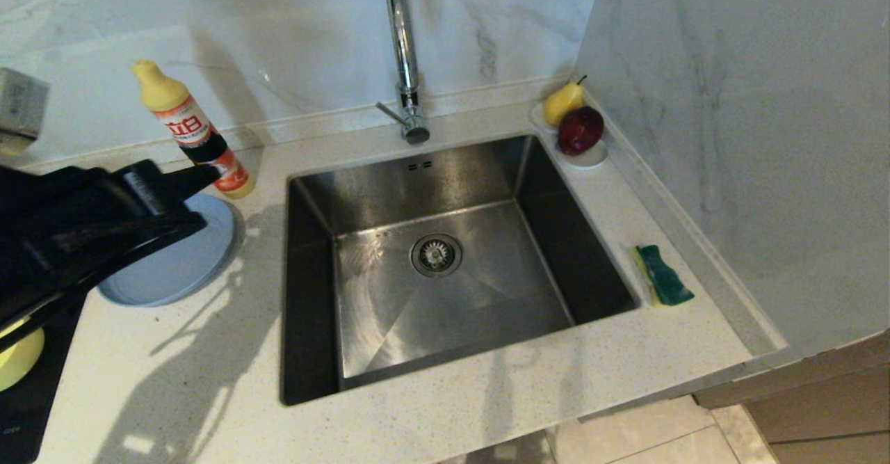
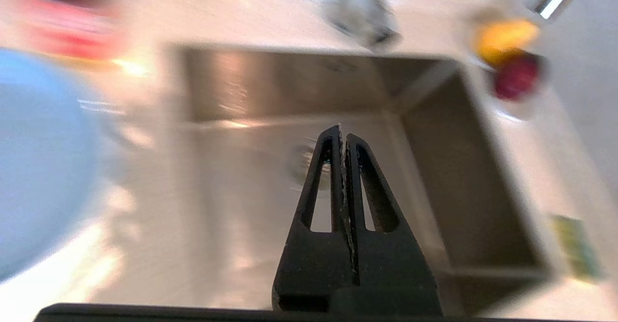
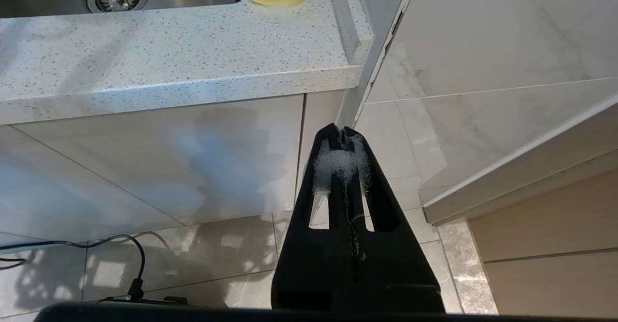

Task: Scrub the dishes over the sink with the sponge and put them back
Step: Place the bowl on the plate

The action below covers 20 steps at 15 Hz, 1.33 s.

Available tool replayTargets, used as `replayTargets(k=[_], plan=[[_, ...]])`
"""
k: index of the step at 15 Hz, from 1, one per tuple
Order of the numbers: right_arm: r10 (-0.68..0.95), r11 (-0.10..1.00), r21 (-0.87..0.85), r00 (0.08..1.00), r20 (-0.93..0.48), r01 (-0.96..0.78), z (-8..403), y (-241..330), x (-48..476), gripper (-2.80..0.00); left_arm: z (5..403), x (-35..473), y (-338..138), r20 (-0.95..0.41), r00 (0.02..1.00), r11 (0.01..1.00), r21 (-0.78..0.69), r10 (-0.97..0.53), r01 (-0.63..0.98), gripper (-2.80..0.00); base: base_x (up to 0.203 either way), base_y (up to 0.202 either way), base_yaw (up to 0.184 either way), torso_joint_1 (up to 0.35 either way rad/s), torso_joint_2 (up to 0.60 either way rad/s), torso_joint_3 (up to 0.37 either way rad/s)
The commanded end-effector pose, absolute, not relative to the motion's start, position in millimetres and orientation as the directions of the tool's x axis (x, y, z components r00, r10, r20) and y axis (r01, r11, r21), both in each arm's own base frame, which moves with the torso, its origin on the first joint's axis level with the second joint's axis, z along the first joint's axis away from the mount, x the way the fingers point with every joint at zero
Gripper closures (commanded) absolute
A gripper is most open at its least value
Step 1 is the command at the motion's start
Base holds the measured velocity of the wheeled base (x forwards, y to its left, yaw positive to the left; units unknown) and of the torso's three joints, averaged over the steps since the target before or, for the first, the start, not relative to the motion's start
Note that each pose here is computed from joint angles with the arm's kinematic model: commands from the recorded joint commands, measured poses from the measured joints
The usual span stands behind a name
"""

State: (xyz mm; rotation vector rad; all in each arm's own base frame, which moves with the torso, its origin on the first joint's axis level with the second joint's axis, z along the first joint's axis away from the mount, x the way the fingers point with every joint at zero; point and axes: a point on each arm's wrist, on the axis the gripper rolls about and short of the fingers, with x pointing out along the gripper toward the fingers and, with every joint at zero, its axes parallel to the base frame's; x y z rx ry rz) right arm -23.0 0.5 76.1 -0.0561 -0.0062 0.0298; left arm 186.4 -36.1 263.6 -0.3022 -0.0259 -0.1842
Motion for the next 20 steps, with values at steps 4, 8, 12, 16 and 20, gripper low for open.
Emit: replayTargets(k=[4, 8, 12, 16, 20], plan=[[0.031, 0.998, -0.057, 1.0, 0.008, -0.03, 76.1, 0.5, -23.2, 0.0, 241.1, 26.0, -2.6, 0.253, 0.964, 0.959, -0.245, -0.078, 0.142, 0.0, 0.0, 0.0, 0.0, 0.0, 0.0, 0.0], [0.031, 0.998, -0.057, 1.0, 0.006, -0.03, 76.2, 0.5, -23.0, 0.0, 189.6, -21.6, 6.4, 0.106, 0.994, 0.977, -0.214, 0.021, 0.002, 0.0, 0.0, 0.0, 0.0, 0.0, 0.0, 0.0], [0.031, 0.998, -0.057, 1.0, 0.007, -0.03, 76.0, 0.5, -23.1, 0.0, 148.0, -31.2, 4.6, 0.092, 0.986, 0.97, -0.211, 0.139, -0.117, 0.0, 0.0, 0.0, 0.0, 0.0, 0.0, 0.0], [0.031, 0.998, -0.057, 1.0, 0.006, -0.03, 76.2, 0.5, -23.1, 0.0, 89.6, -26.7, 3.5, 0.061, 0.992, 0.994, -0.012, 0.112, -0.111, 0.0, 0.0, 0.0, 0.0, 0.0, 0.0, 0.0], [0.031, 0.998, -0.055, 1.0, 0.006, -0.03, 76.2, 0.5, -23.0, 0.0, 82.9, -22.8, 2.3, 0.083, 0.995, 0.99, 0.122, 0.064, -0.074, 0.0, 0.0, 0.0, 0.0, 0.0, 0.0, 0.0]])
